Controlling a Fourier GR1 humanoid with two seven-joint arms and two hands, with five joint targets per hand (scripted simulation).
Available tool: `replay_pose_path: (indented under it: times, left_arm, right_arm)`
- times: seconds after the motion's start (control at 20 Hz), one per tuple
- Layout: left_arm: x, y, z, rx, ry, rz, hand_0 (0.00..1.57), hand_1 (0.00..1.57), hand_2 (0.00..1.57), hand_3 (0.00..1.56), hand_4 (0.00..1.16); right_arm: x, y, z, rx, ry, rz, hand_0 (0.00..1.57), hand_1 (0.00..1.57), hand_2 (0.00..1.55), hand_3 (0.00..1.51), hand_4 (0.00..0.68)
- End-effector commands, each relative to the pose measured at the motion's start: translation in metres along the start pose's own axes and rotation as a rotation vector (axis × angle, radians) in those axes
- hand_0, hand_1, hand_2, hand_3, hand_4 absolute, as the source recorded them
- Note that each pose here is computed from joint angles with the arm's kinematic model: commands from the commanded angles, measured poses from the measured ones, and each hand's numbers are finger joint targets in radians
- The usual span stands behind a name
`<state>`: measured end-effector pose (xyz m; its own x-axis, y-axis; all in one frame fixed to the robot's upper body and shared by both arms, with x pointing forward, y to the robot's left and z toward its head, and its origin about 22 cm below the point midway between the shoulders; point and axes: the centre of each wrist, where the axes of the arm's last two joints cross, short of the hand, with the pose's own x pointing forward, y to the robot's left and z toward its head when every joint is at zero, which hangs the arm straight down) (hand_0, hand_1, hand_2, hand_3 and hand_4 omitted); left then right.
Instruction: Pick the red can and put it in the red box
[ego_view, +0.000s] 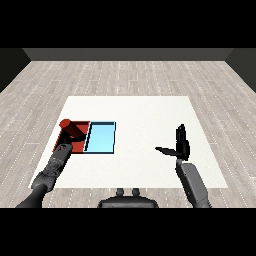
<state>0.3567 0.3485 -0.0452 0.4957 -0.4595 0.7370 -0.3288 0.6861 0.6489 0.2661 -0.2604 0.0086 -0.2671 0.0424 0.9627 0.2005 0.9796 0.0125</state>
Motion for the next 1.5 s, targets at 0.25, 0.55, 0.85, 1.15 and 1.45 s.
replay_pose_path:
  times: [0.25, 0.55, 0.85, 1.15, 1.45]
  left_arm:
    - [-0.043, 0.008, 0.0076, 0.056, 0.251, 0.045, 1.28, 1.28, 1.17, 0.0, 0.7]
    - [-0.027, 0.019, -0.0028, -0.076, 0.279, 0.0, 0.0, 0.0, 0.0, 0.0, 0.0]
    - [-0.037, 0.027, -0.0021, 0.031, 0.161, 0.044, 0.0, 0.0, 0.0, 0.0, 0.0]
    - [-0.006, 0.043, -0.015, 0.007, -0.171, 0.293, 1.4, 1.4, 1.29, 0.0, 0.0]
    - [0.024, 0.018, -0.0037, -0.149, -0.448, 0.542, 0.0, 0.0, 0.0, 0.0, 0.0]
  right_arm:
    - [-0.011, 0.011, -0.012, -0.007, -0.017, -0.002, 0.0, 0.0, 0.0, 0.0, 0.0]
    - [-0.011, 0.005, -0.015, -0.017, -0.032, -0.014, 0.0, 0.0, 0.0, 0.0, 0.0]
    - [-0.006, 0.007, -0.011, -0.01, -0.031, -0.054, 0.0, 0.0, 0.0, 0.0, 0.0]
    - [-0.001, -0.006, -0.012, 0.018, -0.06, -0.074, 0.0, 0.0, 0.0, 0.0, 0.0]
    - [-0.004, 0.003, -0.005, 0.11, -0.088, -0.087, 0.0, 0.0, 0.0, 0.0, 0.0]
